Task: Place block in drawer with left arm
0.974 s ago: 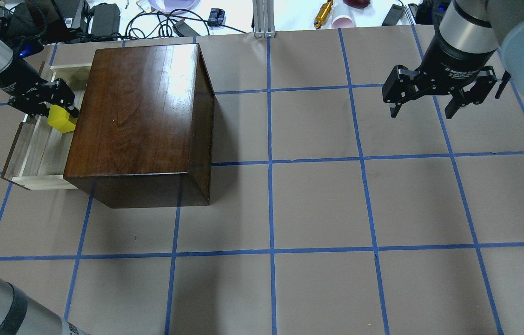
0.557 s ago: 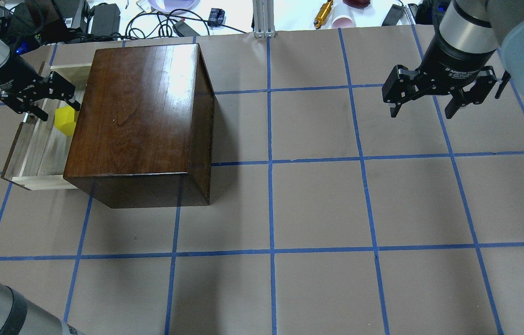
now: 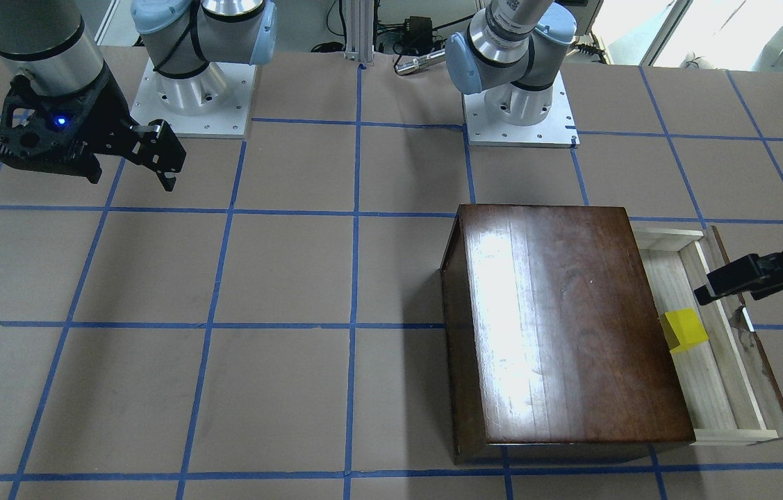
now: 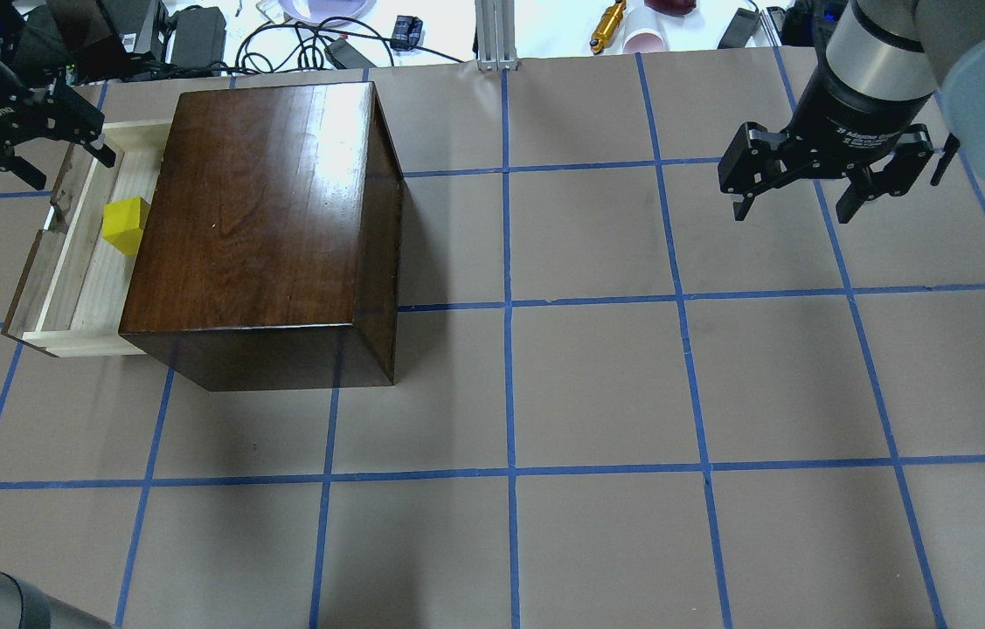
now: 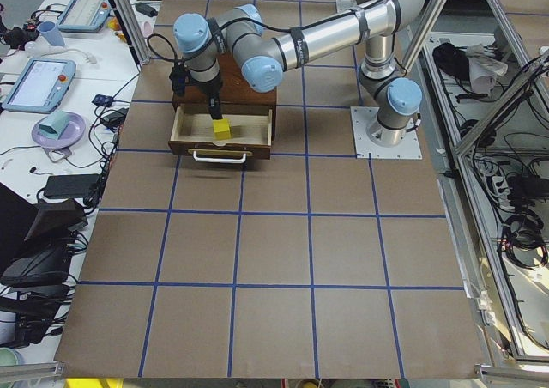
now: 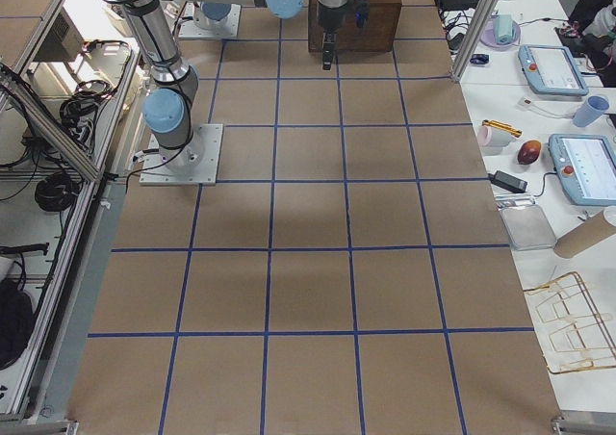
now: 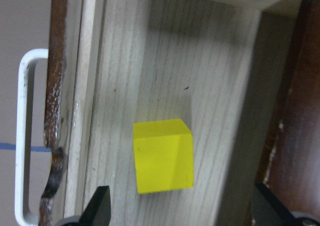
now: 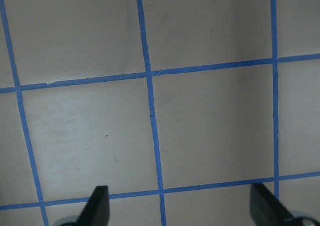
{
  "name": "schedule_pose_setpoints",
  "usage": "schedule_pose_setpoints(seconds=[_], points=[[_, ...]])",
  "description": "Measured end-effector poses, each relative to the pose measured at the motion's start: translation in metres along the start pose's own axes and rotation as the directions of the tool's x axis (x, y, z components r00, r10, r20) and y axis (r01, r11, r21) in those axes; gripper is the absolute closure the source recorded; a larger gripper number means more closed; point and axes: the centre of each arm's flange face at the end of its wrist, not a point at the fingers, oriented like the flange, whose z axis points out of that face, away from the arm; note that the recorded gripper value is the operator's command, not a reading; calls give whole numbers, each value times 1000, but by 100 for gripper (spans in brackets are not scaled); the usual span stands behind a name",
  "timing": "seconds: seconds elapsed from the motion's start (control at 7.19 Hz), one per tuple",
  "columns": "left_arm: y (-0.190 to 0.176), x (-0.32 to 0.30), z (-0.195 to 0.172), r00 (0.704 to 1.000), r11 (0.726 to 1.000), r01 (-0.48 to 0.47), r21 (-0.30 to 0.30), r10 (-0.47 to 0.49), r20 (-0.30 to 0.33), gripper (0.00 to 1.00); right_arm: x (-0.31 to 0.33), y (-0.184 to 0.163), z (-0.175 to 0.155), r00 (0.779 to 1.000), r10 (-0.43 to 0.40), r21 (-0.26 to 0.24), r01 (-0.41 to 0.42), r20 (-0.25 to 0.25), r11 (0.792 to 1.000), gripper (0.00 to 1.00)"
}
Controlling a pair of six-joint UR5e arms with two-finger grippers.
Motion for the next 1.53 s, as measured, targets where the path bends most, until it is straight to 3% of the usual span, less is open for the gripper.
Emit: schedule_pose_setpoints(seconds=[0.42, 0.84, 1.25, 1.53], points=[[22, 92, -26, 986, 992, -129, -15, 129, 104, 0, 0, 0, 0, 1000, 0, 0, 0, 0, 1000, 0], [56, 190, -8, 976, 983, -173, -54, 178, 122, 0, 0, 0, 0, 1000, 0, 0, 0, 1, 1000, 0], [98, 216, 14, 969, 974, -204, -101, 216, 122, 0, 0, 0, 0, 1000, 0, 0, 0, 1, 1000, 0], [118, 216, 13, 969, 974, -202, -101, 214, 122, 0, 0, 0, 0, 1000, 0, 0, 0, 0, 1000, 0]])
